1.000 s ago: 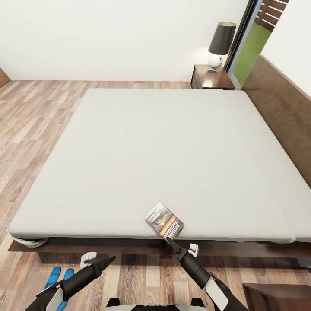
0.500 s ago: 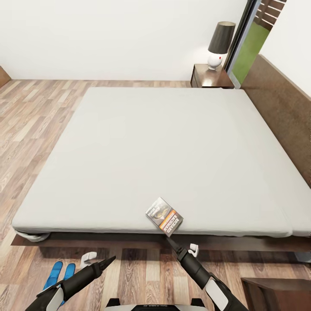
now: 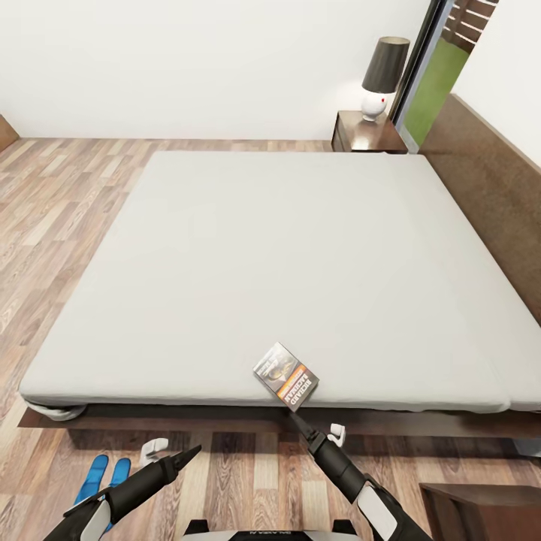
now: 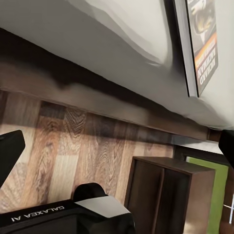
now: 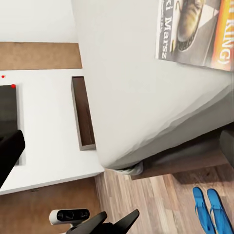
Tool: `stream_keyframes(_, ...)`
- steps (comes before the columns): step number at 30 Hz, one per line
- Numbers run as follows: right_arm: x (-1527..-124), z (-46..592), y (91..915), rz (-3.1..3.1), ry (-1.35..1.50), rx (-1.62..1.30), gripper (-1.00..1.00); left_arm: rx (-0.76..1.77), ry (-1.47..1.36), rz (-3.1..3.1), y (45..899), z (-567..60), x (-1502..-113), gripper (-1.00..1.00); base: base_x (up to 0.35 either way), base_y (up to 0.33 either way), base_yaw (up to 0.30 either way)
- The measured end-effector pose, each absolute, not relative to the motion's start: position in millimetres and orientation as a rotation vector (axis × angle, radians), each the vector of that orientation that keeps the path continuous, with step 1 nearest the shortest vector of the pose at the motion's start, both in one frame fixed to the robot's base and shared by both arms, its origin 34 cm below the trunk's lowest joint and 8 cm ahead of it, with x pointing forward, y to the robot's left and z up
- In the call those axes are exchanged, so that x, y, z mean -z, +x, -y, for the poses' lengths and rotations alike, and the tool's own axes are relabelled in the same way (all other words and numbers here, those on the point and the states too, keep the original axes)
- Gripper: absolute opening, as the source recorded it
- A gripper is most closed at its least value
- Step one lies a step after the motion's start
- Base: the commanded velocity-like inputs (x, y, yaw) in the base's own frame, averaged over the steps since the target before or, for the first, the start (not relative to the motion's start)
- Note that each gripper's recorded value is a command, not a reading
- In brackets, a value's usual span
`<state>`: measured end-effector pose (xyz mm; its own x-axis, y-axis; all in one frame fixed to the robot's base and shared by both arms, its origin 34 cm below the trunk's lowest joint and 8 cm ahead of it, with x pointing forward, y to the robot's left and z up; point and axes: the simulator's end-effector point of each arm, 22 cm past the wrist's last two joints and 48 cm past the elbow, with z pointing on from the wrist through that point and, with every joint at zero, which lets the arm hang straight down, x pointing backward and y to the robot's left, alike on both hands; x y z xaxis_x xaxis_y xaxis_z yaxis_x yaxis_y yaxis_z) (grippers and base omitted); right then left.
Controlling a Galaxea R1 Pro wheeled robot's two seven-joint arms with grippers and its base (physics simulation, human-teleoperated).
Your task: In the bedroom, move the book from the bed onto either nightstand, and place the two sandals side by side next to the bed.
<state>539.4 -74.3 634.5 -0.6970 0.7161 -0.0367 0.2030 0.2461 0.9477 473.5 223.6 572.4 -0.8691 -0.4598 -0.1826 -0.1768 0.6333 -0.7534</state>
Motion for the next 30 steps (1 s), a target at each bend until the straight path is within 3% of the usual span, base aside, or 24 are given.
stream_keyframes(21,-620.8,74.2,541.6,-2.056,0.835,-1.457,1.00,1.097,-0.507,-2.498,475.5,-223.5,-558.5,1.00,0.000,-0.001,0.000)
stream_keyframes(30,-620.7,74.4,541.5,-2.056,0.836,-1.456,1.00,1.097,-0.507,-2.498,475.5,-223.4,-558.5,1.00,0.000,-0.097,0.000)
